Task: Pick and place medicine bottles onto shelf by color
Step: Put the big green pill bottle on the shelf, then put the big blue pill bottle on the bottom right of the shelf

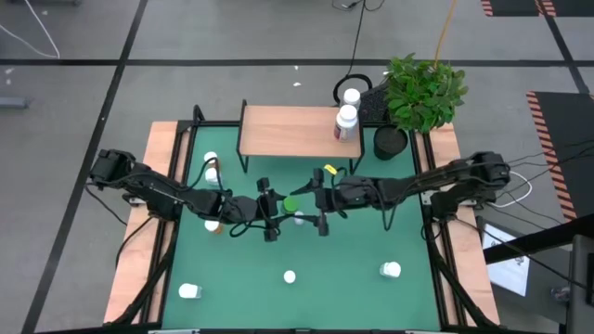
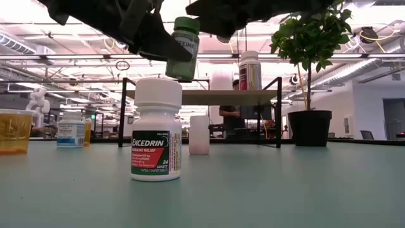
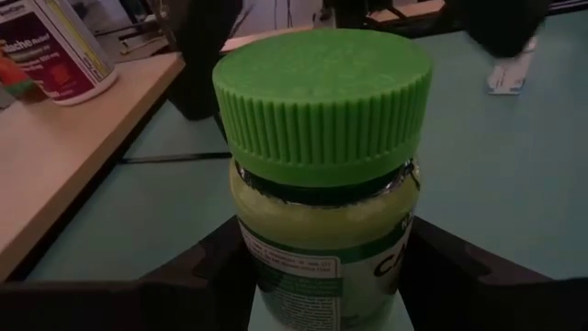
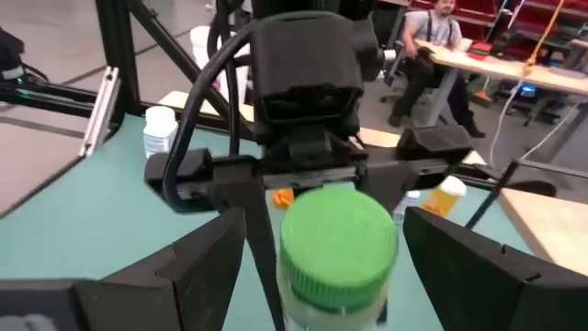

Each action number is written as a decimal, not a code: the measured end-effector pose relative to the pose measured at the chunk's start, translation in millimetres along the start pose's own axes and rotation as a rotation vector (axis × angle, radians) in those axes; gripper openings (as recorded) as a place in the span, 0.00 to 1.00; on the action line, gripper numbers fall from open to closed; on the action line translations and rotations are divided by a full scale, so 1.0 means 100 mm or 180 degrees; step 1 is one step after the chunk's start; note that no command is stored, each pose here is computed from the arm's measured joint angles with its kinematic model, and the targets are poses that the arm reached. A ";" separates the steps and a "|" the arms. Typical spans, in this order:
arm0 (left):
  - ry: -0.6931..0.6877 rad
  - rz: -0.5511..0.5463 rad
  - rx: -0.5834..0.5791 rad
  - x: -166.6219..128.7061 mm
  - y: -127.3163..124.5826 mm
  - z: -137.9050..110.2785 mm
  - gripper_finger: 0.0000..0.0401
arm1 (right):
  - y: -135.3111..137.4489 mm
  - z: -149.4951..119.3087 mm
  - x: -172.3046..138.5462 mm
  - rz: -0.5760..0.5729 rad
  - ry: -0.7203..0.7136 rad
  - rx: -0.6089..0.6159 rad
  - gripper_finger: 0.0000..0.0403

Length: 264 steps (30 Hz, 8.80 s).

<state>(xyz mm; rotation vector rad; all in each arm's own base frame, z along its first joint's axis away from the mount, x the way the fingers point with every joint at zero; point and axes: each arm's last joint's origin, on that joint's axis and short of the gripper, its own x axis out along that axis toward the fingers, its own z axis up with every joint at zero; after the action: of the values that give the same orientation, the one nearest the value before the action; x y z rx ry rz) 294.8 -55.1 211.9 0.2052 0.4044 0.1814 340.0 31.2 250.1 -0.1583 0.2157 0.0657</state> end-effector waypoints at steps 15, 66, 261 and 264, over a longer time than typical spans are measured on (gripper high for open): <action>0.0033 -0.0001 -0.0093 0.00 0.00 -0.01 0.54 | -0.04 -0.05 0.15 -0.0038 0.0130 0.0107 0.49; 0.0228 0.0121 -0.0513 0.04 0.11 -0.08 0.85 | -1.16 -0.06 -1.15 -0.1988 0.1141 0.0603 0.51; -0.0331 -0.1675 0.0640 1.71 -0.28 0.10 0.85 | 0.88 -0.68 -1.68 -0.0029 0.1128 0.0872 0.69; -0.0301 -0.1575 0.0530 1.82 -0.28 0.12 0.85 | 0.88 -0.65 -1.71 -0.0120 0.1017 0.0788 0.69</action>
<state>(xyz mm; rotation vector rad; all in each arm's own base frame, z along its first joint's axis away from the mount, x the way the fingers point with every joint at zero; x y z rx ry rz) 468.1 -45.2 148.7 0.2699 0.3650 -0.3482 152.4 99.1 211.5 0.0756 0.5367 -0.0247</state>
